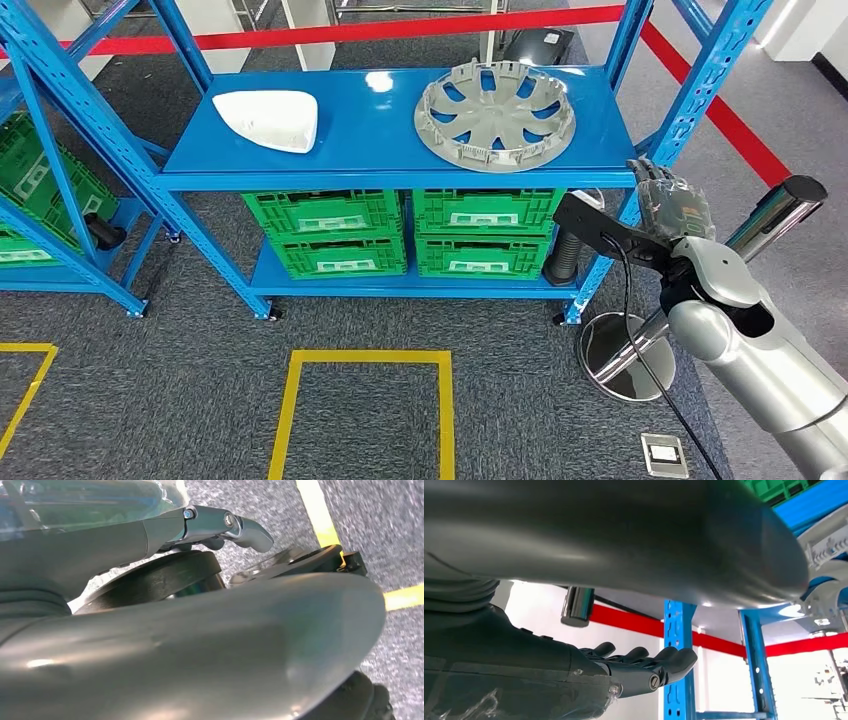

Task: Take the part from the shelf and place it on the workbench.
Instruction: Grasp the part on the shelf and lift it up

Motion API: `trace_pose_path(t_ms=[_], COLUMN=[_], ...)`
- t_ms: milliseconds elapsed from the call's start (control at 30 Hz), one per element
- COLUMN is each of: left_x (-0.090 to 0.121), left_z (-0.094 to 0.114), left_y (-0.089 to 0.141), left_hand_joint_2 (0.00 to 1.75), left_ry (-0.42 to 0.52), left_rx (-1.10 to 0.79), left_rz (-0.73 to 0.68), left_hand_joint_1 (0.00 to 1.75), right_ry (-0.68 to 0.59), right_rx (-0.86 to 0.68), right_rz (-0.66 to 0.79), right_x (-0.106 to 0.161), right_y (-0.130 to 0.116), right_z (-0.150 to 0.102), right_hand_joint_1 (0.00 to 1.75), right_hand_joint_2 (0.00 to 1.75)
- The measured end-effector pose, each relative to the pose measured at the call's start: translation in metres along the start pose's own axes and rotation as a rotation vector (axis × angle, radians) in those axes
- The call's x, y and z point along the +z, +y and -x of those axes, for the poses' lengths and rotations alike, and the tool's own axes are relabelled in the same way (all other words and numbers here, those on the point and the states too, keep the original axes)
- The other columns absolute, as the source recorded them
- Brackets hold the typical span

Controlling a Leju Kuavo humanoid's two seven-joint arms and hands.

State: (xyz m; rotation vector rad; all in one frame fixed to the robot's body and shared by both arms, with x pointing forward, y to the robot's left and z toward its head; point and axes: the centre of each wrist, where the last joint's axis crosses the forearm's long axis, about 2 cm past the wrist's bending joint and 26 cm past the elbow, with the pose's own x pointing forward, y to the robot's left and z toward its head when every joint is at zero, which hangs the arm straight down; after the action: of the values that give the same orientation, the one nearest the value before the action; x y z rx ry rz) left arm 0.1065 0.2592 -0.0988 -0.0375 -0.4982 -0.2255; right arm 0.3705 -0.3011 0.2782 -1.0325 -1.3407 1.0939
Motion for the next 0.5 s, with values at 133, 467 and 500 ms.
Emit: trace_pose_path(t_ms=[133, 467, 500], left_x=[0.0006, 0.0007, 0.0007], left_z=[0.0021, 0.0019, 0.0018], left_y=[-0.0007, -0.0054, -0.0056], left_hand_joint_2=[0.00, 0.00, 0.00], left_ry=[0.006, 0.011, 0.011], left_rx=[-0.001, -0.003, -0.005], left_rz=[0.009, 0.022, 0.023], left_hand_joint_1=[0.00, 0.00, 0.00], right_ry=[0.000, 0.000, 0.000], right_rx=[-0.005, -0.024, -0.024], right_rz=[0.002, 0.009, 0.010], right_x=[0.0002, -0.0002, -0.0004], right_y=[0.0006, 0.0022, 0.0023], right_z=[0.0001, -0.0002, -0.0003], right_hand_joint_1=[0.00, 0.00, 0.00], right_hand_joint_2=[0.00, 0.00, 0.00])
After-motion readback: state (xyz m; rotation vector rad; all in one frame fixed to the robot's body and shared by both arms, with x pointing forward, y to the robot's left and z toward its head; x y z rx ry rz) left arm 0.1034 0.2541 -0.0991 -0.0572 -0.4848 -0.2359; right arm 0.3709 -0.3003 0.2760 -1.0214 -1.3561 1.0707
